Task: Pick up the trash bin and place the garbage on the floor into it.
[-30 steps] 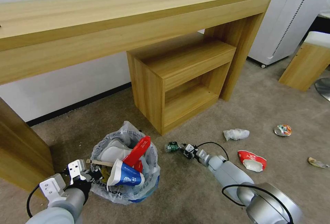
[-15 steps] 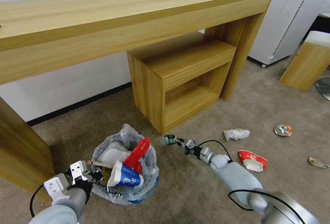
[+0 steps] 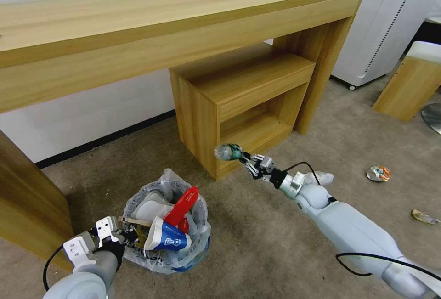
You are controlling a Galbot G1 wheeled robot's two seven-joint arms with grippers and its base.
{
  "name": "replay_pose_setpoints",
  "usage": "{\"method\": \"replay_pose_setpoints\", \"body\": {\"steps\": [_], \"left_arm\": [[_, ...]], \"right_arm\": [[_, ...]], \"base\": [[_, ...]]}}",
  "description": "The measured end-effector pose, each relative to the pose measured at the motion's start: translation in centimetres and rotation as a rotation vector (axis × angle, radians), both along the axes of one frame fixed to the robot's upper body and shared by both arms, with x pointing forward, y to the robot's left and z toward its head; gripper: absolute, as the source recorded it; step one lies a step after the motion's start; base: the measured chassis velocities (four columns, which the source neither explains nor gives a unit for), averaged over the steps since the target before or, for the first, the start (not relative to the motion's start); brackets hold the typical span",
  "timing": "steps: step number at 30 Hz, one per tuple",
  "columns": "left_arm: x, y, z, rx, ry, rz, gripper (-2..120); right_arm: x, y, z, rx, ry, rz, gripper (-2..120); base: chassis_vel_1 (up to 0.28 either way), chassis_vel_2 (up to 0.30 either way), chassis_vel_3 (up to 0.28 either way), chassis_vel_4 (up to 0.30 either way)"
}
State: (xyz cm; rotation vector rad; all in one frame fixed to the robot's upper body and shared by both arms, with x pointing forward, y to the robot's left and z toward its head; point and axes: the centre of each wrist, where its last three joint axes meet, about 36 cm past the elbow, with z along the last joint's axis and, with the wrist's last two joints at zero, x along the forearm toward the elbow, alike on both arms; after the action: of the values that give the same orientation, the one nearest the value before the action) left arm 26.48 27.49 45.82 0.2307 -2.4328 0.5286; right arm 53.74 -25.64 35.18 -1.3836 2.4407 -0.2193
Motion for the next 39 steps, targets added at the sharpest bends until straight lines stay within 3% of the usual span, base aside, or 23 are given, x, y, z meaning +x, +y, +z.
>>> {"method": "replay_pose_setpoints", "body": {"steps": [11,19,39], "left_arm": [[0.1,0.2,-0.1,0.008,0.017,0.002,0],[0.5,0.6,-0.1,0.008,0.018,0.012,0],[0.4,0.5,0.3,0.005,0.010,0.015,0]], "right_arm": [[-4.0,6.7,7.3,0.085,-0.065,0.271,7],[-6.9,9.6,7.2,0.062,-0.031,0.414,7],[-9.5,7.2,2.2,-0.067,0.054,0.423,6]], "base": [[0.000,0.000,0.000,0.000],[0.000,0.000,0.000,0.000],[0.000,0.000,0.000,0.000]]}}
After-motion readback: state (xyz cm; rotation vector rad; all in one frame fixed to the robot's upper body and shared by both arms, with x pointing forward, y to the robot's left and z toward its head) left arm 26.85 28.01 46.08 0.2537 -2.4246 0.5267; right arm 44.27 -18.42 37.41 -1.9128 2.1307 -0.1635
